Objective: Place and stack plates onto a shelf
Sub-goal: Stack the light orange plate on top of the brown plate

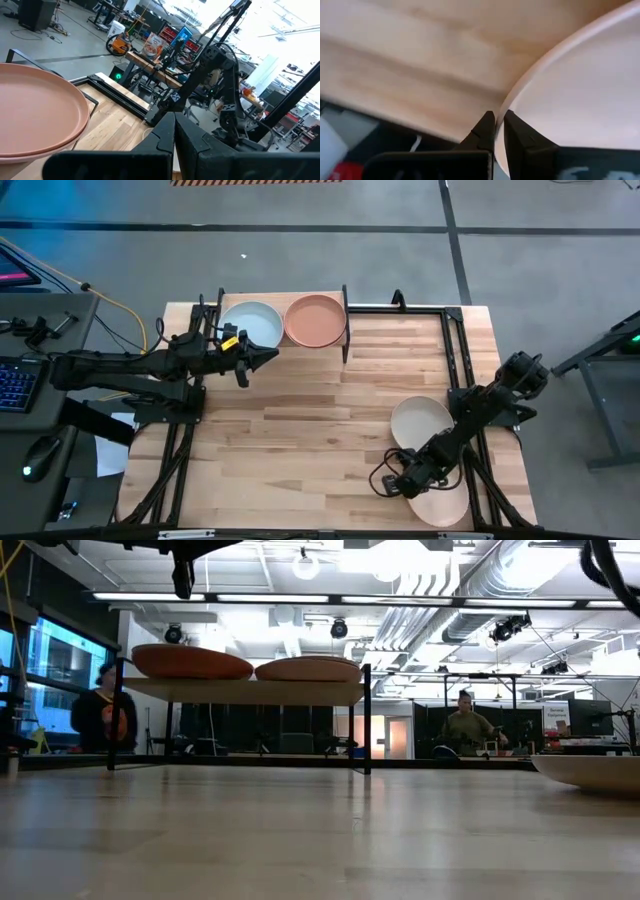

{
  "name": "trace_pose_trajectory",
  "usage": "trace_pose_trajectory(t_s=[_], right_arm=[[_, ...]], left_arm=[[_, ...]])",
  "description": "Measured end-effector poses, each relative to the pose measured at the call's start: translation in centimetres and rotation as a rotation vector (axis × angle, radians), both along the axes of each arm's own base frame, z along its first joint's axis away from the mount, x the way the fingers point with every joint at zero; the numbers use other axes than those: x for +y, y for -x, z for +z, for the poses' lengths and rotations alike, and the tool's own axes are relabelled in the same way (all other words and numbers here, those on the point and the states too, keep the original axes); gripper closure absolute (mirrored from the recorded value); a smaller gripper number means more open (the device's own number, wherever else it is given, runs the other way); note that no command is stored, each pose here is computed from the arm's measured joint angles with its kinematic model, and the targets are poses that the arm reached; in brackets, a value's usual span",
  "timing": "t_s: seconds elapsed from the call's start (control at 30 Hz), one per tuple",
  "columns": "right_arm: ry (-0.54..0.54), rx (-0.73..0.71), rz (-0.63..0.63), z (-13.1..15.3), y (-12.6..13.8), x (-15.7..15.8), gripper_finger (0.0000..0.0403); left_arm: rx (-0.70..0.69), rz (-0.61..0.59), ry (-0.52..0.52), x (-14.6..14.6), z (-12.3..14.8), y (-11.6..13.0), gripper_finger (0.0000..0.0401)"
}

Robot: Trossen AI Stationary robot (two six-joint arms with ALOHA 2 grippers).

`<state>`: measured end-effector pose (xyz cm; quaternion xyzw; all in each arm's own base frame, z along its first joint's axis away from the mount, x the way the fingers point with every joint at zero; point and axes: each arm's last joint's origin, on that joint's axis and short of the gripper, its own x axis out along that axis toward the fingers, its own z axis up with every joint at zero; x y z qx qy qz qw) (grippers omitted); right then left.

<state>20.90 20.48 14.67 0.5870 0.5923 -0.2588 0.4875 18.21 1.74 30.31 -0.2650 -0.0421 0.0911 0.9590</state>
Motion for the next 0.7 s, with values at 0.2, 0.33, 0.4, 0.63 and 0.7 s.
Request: trace_pose_trajectory(t_s=[0.2,0.33,0.4,0.63,0.7], right_arm=[[-0.046,-0.125,0.098,2.3,-2.2,0.4,0.0402],[-0.064,-0.231,0.154,4.1,-4.1,0.0,0.0403],[-0.067,-0.279,0.197,5.0,-5.0,-0.3,0.0403],[0.006,-0.374,0.493,7.9,-7.1,-2.8,0.0402],[0.028,-0.383,0.579,8.7,-7.6,-4.0,0.0402]], left_arm=[[0.000,0.000,0.003,0.0,0.0,0.0,0.0401],[-0.001,0.000,0.008,0.0,0.0,0.0,0.0401],[-0.001,0.000,0.008,0.0,0.0,0.0,0.0401],[-0.054,0.000,0.004,0.0,0.6,0.2,0.0401],[-0.122,0.005,-0.004,0.1,1.3,0.5,0.0401]])
